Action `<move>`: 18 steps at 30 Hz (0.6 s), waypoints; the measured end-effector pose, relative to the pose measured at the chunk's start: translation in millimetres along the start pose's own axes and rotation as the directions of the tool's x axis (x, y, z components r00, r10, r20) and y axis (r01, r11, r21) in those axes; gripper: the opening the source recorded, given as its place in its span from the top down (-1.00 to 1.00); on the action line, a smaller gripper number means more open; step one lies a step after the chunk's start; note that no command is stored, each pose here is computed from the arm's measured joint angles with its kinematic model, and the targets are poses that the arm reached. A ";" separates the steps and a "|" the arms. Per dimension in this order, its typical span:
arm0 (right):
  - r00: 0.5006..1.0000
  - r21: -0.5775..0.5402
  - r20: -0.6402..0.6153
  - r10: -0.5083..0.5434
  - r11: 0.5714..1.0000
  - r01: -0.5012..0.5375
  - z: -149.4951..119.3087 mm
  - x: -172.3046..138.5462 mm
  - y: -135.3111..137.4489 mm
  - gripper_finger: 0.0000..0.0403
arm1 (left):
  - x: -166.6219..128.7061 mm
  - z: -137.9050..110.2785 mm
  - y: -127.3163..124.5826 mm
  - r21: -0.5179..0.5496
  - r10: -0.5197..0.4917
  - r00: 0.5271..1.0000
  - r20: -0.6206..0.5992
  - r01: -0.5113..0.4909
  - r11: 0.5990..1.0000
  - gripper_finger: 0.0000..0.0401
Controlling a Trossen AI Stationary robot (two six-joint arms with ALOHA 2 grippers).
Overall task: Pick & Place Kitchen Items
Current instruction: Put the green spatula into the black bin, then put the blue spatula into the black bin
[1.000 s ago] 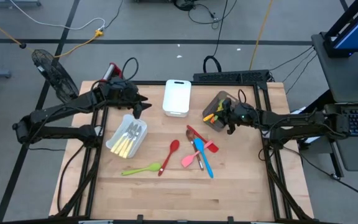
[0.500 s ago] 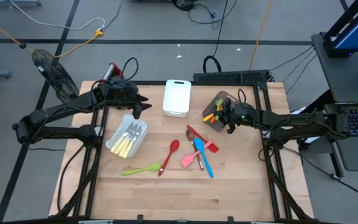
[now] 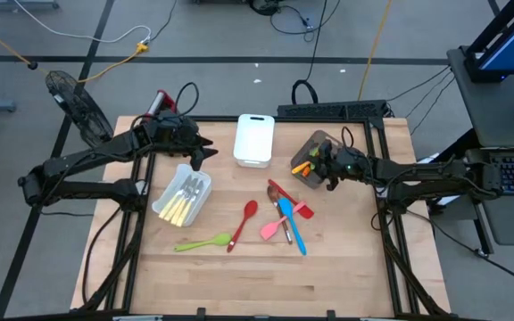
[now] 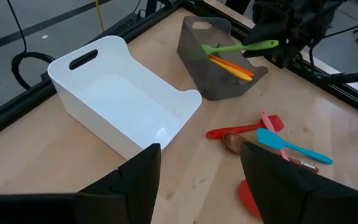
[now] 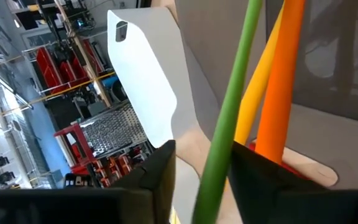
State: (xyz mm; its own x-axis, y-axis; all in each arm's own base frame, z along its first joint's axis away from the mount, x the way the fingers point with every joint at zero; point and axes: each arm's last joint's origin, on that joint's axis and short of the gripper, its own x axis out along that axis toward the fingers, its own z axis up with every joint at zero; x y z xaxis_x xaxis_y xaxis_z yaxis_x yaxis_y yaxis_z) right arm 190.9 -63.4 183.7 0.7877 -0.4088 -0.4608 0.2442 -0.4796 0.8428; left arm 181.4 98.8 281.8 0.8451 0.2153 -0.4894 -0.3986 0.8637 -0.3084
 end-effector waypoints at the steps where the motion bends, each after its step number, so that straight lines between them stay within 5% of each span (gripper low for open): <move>1: 1.000 0.000 -0.003 -0.001 1.000 0.001 -0.3 0.0 -0.1 0.30 | 0.1 0.0 0.0 0.000 0.000 1.000 0.000 0.000 1.000 -0.13; 9: 0.981 0.019 -0.144 0.133 0.991 -0.132 -17.2 -3.3 11.4 0.10 | 0.0 0.1 0.0 -0.002 0.000 1.000 0.001 0.000 1.000 -0.13; 18: 0.918 0.062 -0.263 0.297 0.955 -0.291 -34.3 -11.2 24.6 0.14 | 0.0 0.4 -0.1 -0.011 -0.001 1.000 0.003 0.001 1.000 -0.13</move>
State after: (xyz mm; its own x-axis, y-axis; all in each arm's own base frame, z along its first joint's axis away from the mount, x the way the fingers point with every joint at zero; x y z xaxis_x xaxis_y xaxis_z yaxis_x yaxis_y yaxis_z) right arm 207.4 -44.0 219.1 0.9442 -0.3137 -0.1000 -0.0310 -0.3872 0.9215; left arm 181.5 98.8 282.2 0.8465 0.2161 -0.4866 -0.4020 0.8586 -0.3181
